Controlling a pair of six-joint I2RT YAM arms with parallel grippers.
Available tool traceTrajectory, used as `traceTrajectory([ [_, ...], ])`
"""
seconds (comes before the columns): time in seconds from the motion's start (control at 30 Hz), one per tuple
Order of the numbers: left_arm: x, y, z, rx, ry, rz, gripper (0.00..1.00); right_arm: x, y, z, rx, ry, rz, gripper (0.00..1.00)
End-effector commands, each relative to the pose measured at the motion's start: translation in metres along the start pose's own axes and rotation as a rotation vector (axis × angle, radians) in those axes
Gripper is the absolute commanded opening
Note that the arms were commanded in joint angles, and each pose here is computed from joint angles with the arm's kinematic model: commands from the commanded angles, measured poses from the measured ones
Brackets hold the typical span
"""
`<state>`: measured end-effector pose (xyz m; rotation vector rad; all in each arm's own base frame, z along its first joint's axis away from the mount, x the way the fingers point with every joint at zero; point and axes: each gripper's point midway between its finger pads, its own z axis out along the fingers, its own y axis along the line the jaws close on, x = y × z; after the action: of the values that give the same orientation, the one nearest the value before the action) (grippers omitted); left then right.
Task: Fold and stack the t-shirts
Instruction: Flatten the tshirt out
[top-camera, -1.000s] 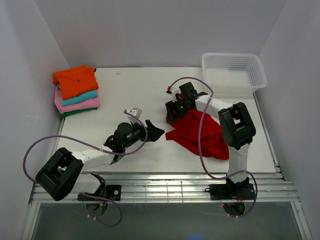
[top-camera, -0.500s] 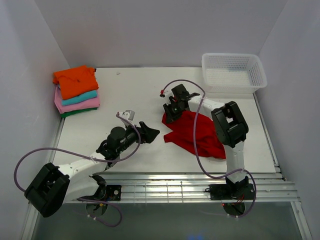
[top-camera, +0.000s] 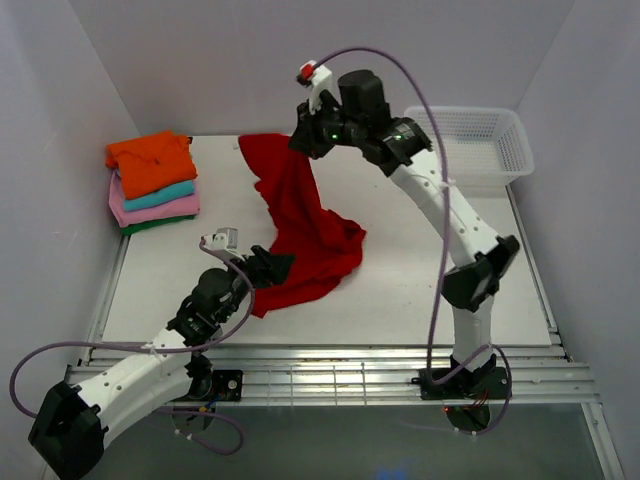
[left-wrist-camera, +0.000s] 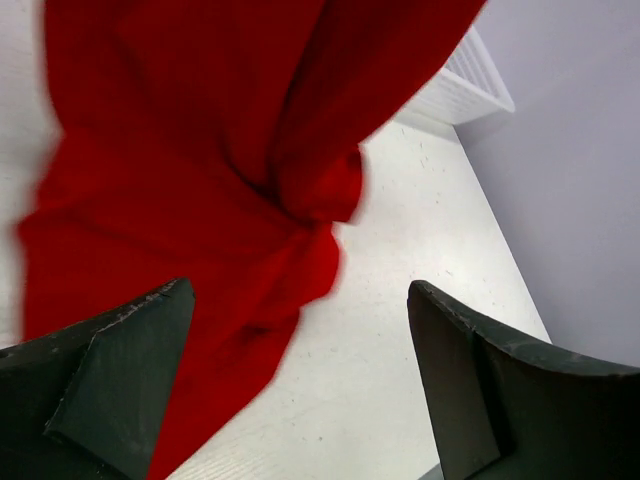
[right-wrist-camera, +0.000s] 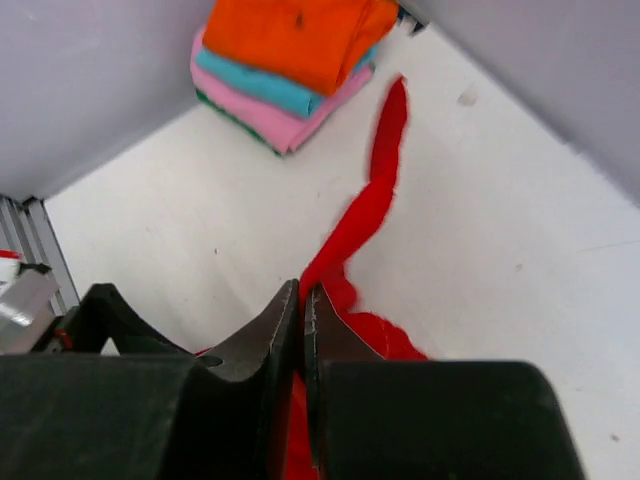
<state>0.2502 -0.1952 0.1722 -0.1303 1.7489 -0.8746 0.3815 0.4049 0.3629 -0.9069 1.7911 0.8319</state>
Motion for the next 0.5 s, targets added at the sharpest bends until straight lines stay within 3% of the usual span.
traceTrajectory([
  [0.0,-0.016,0.013,-0.007,-0.087,-0.060,0.001,0.98,-0.066,0.011,-0.103,0.133,-0.176,-0.031,0.08],
  [0.07,-0.020,0.018,-0.011,-0.120,-0.076,0.005,0.98,-0.048,-0.007,-0.116,0.225,-0.148,-0.021,0.08],
  [0.1,-0.027,0.015,-0.013,-0.117,-0.096,0.001,0.98,-0.052,-0.016,-0.143,0.330,-0.175,-0.034,0.08],
  [0.23,-0.040,0.021,-0.021,-0.168,-0.130,0.005,0.98,-0.003,-0.067,-0.192,0.679,-0.088,0.002,0.08],
  [0.27,-0.043,0.020,-0.023,-0.172,-0.136,0.006,0.98,0.030,-0.080,-0.192,0.736,-0.008,0.012,0.08],
  [0.37,-0.052,0.013,-0.028,-0.160,-0.146,0.003,0.98,0.074,-0.103,-0.217,0.877,0.057,0.071,0.08],
  [0.47,-0.060,0.006,-0.033,-0.158,-0.131,0.006,0.98,0.144,-0.123,-0.227,0.989,0.192,0.145,0.08],
])
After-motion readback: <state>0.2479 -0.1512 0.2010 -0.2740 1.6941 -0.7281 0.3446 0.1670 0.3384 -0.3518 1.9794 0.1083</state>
